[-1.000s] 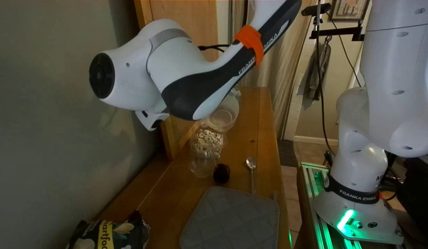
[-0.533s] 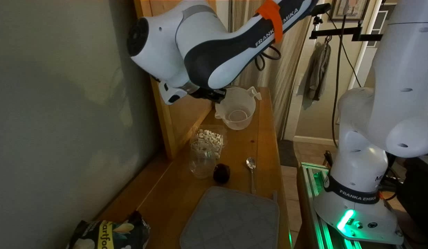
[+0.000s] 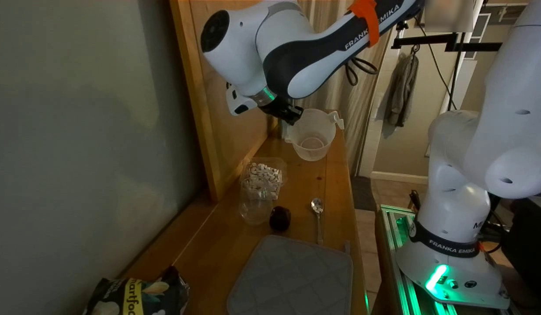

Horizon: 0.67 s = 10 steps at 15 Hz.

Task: Pour the contents of the plastic jar into the glass jar

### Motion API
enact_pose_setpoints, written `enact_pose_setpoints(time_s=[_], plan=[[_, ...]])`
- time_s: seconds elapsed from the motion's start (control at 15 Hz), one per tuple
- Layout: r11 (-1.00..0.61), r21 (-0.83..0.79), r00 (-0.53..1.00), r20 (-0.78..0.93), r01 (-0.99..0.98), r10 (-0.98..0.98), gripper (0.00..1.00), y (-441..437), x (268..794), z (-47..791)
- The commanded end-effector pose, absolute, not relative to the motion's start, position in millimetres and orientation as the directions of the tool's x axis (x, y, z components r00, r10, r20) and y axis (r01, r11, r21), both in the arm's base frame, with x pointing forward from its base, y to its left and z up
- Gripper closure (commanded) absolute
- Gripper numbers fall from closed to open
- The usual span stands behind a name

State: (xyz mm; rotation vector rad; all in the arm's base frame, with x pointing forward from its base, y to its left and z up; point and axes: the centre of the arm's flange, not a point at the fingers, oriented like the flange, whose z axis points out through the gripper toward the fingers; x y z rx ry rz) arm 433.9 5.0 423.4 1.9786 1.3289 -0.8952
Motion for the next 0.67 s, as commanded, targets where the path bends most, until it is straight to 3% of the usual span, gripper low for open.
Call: enact_pose_setpoints(time_s=[0.0,0.6], plan=[[-0.326,0.098,0.271,-0.794,0.940,0.545,0.96,7,434,422],[-0.554,0.118,0.510,-0.578,0.824,0.637,0.99,-116,423,430]])
